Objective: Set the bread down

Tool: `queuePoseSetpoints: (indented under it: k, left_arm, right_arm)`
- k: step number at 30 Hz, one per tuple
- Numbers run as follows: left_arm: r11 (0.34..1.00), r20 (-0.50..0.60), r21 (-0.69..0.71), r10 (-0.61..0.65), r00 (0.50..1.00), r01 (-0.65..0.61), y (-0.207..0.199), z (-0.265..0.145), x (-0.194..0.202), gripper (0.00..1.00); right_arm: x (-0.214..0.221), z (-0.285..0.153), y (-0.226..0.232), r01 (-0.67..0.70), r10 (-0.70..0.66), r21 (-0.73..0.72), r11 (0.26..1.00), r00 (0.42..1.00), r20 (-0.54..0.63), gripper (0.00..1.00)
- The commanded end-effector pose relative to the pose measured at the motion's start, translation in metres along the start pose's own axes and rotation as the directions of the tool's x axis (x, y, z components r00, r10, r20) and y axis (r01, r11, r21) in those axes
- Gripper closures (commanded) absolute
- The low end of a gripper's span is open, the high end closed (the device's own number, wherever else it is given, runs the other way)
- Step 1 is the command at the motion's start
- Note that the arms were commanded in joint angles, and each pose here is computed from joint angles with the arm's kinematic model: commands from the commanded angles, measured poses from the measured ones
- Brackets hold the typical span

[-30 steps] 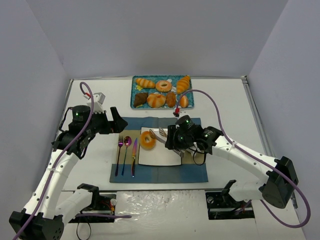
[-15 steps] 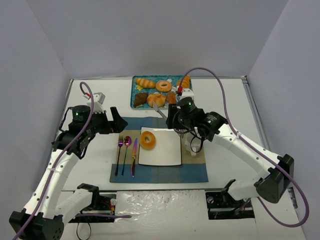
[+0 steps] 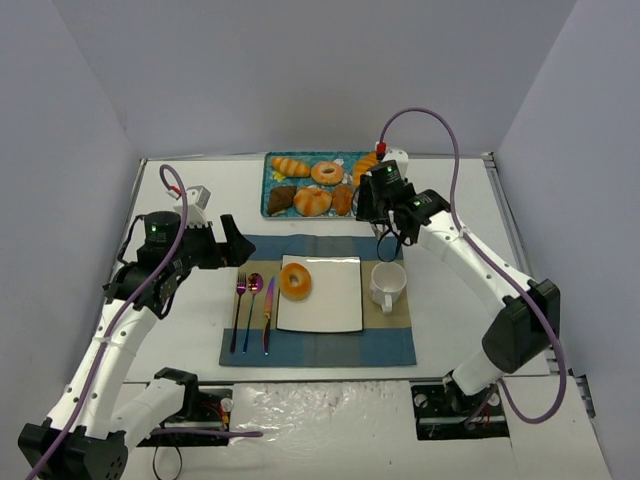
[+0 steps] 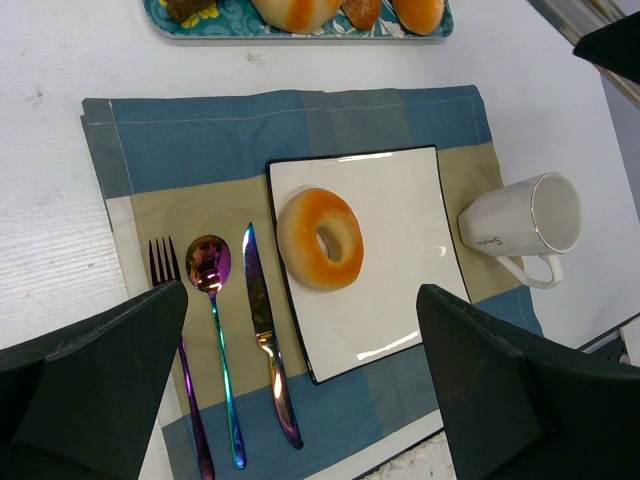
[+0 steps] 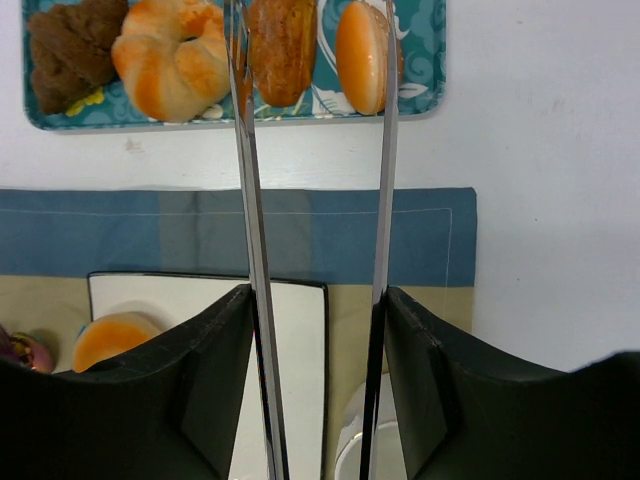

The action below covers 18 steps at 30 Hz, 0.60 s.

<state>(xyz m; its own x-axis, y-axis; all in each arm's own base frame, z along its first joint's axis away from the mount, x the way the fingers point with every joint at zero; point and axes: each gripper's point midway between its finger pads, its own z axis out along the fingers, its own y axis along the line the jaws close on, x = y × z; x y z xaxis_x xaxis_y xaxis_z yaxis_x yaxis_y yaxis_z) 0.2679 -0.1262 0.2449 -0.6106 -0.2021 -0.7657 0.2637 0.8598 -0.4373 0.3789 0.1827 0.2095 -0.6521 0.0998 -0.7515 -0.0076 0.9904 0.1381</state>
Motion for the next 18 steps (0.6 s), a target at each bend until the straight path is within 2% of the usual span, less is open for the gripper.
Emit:
queuePoseSetpoints:
  k: [1, 18]
  left_arm:
    - [0.998, 0.078, 0.040, 0.041, 0.996, -0.044, -0.012, -0.005, -0.021, 0.03]
    - [0.998, 0.072, 0.038, 0.039, 0.997, -0.041, -0.011, -0.003, -0.020, 0.03]
  right_arm:
    - [-0.014, 0.022, -0.009, 0.002, -0.003, 0.041, 0.999, 1.000, 0.027, 0.51]
    - [0.016, 0.079, -0.033, -0.022, 0.026, 0.056, 0.998, 0.997, -0.070, 0.51]
